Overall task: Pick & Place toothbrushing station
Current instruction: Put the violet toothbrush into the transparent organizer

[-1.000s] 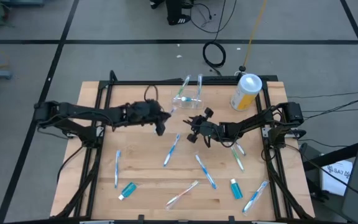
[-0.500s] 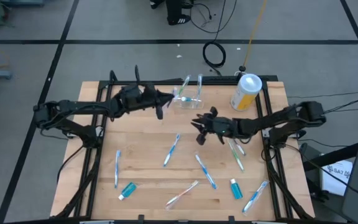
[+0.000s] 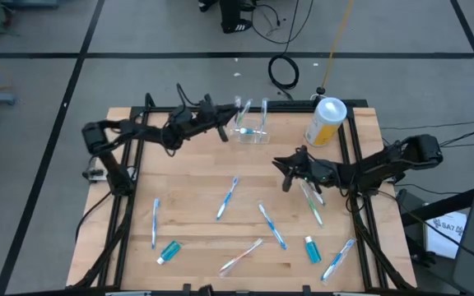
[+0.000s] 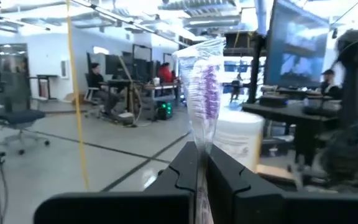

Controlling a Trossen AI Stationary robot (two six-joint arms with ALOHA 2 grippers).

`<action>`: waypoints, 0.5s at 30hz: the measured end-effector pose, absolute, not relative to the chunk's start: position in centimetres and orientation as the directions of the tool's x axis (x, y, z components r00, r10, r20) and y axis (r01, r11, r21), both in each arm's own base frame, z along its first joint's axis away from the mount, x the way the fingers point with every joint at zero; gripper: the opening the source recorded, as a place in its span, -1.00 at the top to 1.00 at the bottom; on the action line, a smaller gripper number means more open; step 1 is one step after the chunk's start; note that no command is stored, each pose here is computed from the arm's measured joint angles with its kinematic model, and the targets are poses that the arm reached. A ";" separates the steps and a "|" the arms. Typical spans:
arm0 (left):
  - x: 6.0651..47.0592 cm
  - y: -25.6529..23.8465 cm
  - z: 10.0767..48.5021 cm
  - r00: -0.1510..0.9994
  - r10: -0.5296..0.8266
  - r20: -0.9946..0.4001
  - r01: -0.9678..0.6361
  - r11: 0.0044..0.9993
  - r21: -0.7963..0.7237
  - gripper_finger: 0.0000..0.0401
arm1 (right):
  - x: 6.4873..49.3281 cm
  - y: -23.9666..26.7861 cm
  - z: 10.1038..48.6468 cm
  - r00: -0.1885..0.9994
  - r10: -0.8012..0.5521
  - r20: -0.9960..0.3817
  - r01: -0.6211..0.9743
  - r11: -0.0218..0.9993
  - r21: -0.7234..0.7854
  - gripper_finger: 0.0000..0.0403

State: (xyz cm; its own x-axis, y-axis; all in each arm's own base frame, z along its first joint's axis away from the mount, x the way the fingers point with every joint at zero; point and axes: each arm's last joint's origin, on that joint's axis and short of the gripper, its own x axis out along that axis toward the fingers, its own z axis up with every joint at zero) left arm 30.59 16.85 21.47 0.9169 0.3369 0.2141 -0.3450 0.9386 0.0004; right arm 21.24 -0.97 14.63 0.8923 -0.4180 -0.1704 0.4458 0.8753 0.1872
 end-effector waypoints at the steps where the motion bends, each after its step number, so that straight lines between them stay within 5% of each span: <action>1: 31.0 17.4 21.1 0.913 0.345 0.217 -0.353 0.935 0.002 0.94 | 21.0 -1.0 14.5 0.893 -0.419 -0.168 0.446 0.875 0.189 0.70; 15: 32.0 20.0 16.2 0.903 0.424 0.065 -0.422 0.906 -0.042 0.97 | 20.4 -1.0 14.0 0.892 -0.418 -0.172 0.444 0.882 0.156 0.70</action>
